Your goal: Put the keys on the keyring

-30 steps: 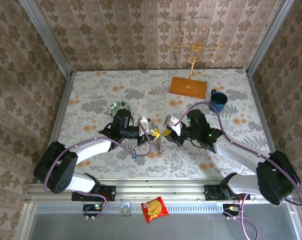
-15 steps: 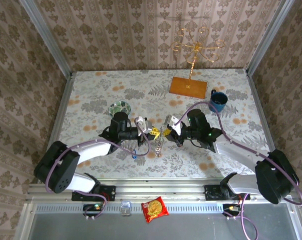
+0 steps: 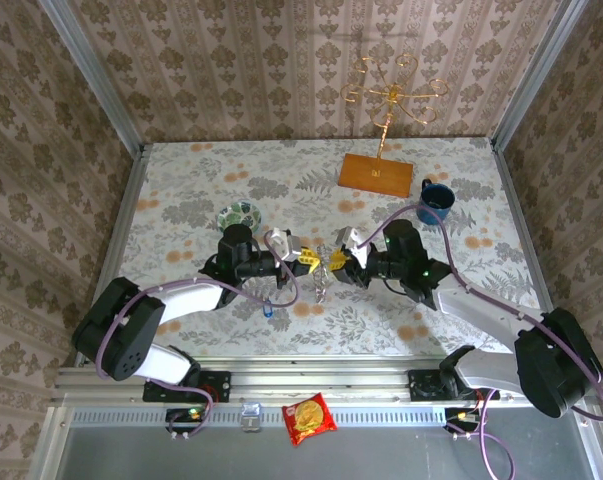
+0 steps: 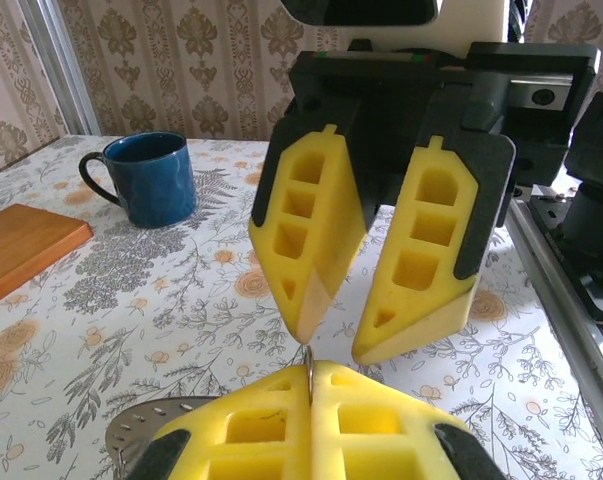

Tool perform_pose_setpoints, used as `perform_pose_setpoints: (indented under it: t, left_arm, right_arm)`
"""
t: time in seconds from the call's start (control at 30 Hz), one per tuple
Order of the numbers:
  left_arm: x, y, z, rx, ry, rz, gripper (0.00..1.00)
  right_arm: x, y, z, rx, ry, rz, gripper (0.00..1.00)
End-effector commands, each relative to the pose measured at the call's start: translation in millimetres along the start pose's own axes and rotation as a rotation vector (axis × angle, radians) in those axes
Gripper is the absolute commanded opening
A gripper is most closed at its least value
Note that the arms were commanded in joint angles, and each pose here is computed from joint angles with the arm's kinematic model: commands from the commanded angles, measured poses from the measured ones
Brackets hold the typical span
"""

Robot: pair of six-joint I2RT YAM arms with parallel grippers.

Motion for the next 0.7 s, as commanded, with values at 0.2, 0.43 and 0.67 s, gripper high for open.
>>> perform_pose_setpoints:
  t: [0.2,0.43,0.67]
  left_arm:
    - [1,7,-3,-0.001,-0.043,-0.049,0.00]
    - [1,7,-4,0.007,-0.055,-0.061,0.00]
    - [2,5,-4,0.023,-0.070,-0.067,0.00]
  right_arm:
    - [-6,16,2,0.019,0.062,-0.064,0.27]
    - [-15,21,-1,0.028,0.088,-0.077,0.23]
    - [-18,25,-2,0.045,0.102,-0.098,0.17]
Point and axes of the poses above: each hand's point on the last joint's axis, 136 mm out from that joint toward the fingers, its own x axis back along the fingers, its own z axis along the line the jaws close on, y = z × x, the point moved 4 cm from there along x, back along the fingers, and after that the axes turned 5 degrees about -x, right-handed, at the moved point
